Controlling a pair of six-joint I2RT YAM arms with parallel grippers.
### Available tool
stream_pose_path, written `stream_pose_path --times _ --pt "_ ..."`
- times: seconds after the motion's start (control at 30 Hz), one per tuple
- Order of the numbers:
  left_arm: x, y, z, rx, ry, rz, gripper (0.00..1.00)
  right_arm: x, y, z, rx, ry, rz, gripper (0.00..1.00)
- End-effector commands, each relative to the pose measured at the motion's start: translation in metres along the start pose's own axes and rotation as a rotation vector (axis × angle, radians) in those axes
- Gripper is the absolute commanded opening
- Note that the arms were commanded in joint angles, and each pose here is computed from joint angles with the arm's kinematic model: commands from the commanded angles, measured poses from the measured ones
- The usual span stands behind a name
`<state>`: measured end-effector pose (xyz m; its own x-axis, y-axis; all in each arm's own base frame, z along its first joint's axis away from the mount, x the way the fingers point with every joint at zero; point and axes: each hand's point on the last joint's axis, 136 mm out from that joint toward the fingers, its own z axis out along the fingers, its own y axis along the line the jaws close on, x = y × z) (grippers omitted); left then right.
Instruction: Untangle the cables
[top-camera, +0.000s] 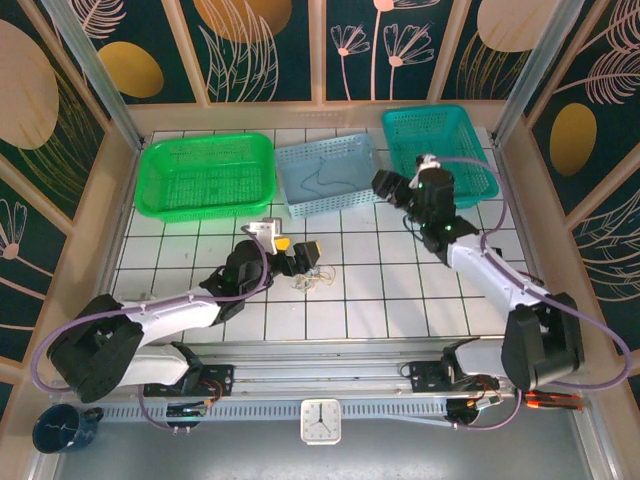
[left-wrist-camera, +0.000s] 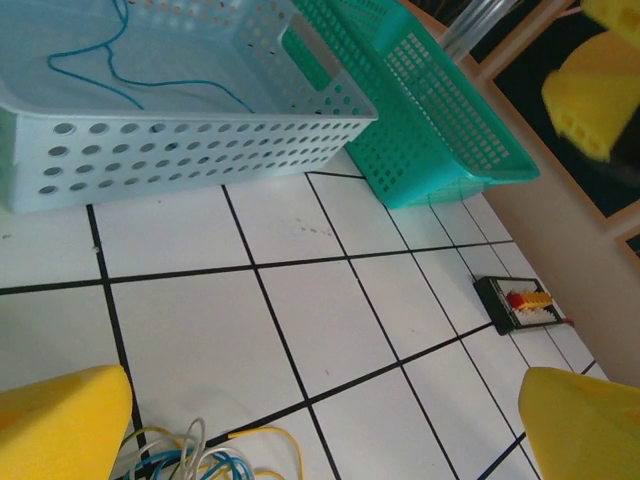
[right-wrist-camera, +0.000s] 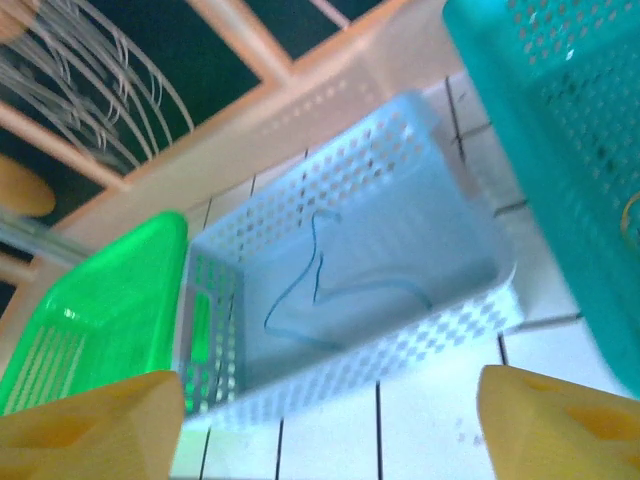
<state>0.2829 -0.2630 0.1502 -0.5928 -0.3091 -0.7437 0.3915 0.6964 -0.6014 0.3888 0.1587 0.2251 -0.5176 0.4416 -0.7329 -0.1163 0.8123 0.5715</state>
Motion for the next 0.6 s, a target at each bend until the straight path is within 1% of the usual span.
stream_pose_path --times 0.0,0.1,0.23,0.4,0.43,0.47,0.5,0.57 --pt "-0.004 0.004 -0.005 -0.007 -0.026 -0.044 0.99 0.025 -0.007 -0.013 0.057 0.002 0.008 0.86" --pt "-0.001 0.006 -0.006 -0.004 -0.014 -0.07 0.99 0.054 -0.01 -0.022 0.069 0.037 0.03 0.99" --pt "0.002 0.011 -0.008 -0.008 0.005 -0.134 0.99 0.081 -0.015 -0.033 0.082 0.083 0.047 0.99" --pt "-0.004 0.018 -0.012 -0.022 0.006 -0.218 0.99 0.123 0.0 -0.042 0.022 0.177 0.041 0.99" --pt "-0.006 0.019 -0.013 -0.024 0.006 -0.236 0.99 0.131 0.003 -0.043 0.002 0.2 0.04 0.98" --pt "-0.008 0.02 -0.015 -0.026 0.007 -0.252 0.99 0.14 0.008 -0.044 -0.026 0.225 0.034 0.95" --pt "-0.01 0.02 -0.016 -0.026 0.008 -0.264 0.99 0.148 0.013 -0.045 -0.056 0.25 0.03 0.9" --pt "-0.011 0.021 -0.019 -0.029 0.019 -0.288 0.99 0.164 0.024 -0.046 -0.124 0.303 0.026 0.79"
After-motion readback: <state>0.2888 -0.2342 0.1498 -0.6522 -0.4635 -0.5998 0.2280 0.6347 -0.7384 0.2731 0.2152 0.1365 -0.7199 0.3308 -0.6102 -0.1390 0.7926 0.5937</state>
